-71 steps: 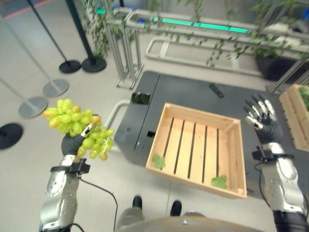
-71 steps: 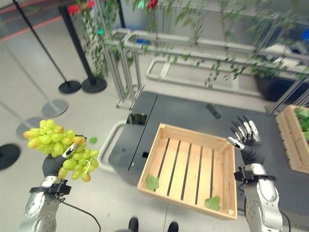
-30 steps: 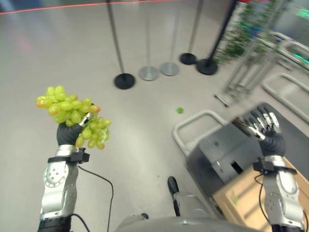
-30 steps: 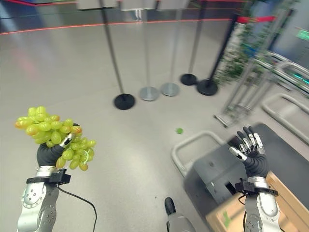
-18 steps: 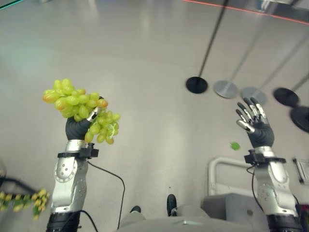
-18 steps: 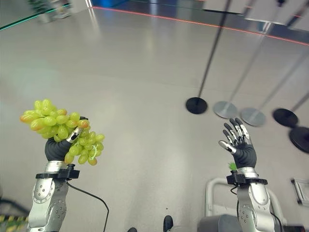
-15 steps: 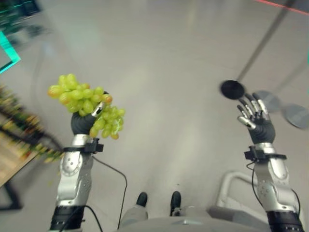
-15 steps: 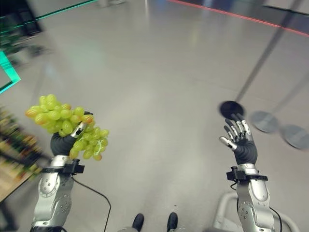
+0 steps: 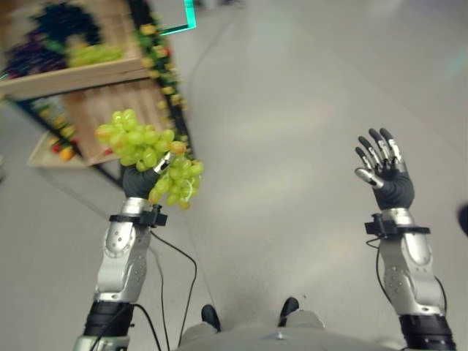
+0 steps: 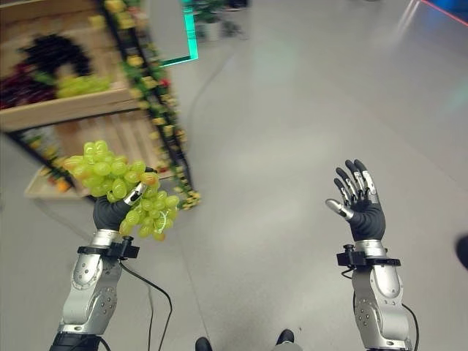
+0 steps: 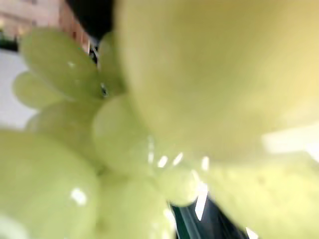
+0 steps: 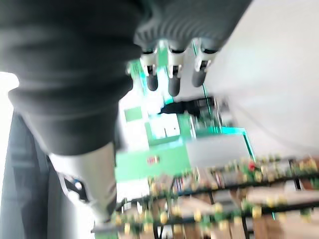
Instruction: Pick up the fruits from the basket on one side to the basket on the other side
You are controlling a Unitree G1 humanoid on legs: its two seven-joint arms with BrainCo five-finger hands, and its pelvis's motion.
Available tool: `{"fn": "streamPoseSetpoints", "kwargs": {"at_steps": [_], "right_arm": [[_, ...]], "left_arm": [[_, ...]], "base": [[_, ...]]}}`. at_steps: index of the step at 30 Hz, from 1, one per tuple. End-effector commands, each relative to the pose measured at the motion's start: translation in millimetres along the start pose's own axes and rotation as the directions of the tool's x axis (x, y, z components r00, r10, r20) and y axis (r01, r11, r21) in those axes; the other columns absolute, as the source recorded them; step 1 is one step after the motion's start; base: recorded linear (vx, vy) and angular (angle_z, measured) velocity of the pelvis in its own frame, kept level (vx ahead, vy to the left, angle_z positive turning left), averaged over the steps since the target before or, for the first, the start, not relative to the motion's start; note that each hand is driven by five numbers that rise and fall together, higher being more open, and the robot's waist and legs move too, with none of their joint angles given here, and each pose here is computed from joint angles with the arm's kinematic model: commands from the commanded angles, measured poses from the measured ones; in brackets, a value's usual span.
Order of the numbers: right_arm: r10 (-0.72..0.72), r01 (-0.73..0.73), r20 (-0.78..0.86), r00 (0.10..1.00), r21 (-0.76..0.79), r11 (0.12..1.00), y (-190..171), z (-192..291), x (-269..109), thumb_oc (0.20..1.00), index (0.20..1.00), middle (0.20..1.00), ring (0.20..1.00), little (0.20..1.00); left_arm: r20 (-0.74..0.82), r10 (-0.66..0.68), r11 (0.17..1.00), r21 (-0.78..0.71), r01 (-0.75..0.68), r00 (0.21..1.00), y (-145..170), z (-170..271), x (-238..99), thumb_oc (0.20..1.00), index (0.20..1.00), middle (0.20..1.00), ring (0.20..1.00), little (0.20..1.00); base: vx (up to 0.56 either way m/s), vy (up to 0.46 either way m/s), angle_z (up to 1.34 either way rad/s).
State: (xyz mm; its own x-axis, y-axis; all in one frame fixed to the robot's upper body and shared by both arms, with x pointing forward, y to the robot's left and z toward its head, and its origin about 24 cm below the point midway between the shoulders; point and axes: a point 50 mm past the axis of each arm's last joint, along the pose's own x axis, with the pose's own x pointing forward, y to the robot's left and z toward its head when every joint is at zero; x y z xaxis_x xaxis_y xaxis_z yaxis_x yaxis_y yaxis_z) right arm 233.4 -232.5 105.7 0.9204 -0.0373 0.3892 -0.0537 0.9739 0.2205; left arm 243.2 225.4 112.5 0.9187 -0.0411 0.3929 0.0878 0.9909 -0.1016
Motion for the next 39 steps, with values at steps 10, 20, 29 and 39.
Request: {"fn": "streamPoseSetpoints", "kwargs": {"at_steps": [10, 20, 29, 39], "right_arm": [[-0.067, 0.074, 0.063, 0.996, -0.105, 0.992, -11.9, 7.8, 7.5, 1.000, 1.000, 1.000, 1.000, 1.000], [-0.098, 0.106, 0.065, 0.993, -0.121, 0.987, -16.5, 7.9, 5.1, 1.000, 1.000, 1.000, 1.000, 1.000], [-0.087, 0.092, 0.043, 0.995, -0.135, 0.987, -22.4, 8.2, 2.5, 1.000, 1.000, 1.000, 1.000, 1.000], [-0.077, 0.082, 0.045, 0.996, -0.107, 0.991, -24.7, 11.7, 2.6, 1.000, 1.000, 1.000, 1.000, 1.000]], "left_arm": [[0.191, -0.012, 0.992, 0.122, -0.012, 0.982, 6.9, 38.4, 13.4, 0.200, 0.200, 0.200, 0.200, 0.200], [0.178, -0.040, 0.989, 0.144, 0.015, 0.983, -0.3, 37.1, 15.5, 0.200, 0.200, 0.200, 0.200, 0.200], [0.102, -0.033, 0.996, 0.083, 0.024, 0.994, -3.7, 17.1, 10.2, 0.200, 0.200, 0.200, 0.200, 0.200], [0.074, -0.033, 0.998, 0.065, 0.028, 0.997, -10.5, 8.8, 6.6, 0.200, 0.200, 0.200, 0.200, 0.200]], "base": [[0.10, 0.373, 0.64], [0.19, 0.015, 0.64], [0.18, -0.223, 0.18], [0.12, -0.265, -0.07]]}}
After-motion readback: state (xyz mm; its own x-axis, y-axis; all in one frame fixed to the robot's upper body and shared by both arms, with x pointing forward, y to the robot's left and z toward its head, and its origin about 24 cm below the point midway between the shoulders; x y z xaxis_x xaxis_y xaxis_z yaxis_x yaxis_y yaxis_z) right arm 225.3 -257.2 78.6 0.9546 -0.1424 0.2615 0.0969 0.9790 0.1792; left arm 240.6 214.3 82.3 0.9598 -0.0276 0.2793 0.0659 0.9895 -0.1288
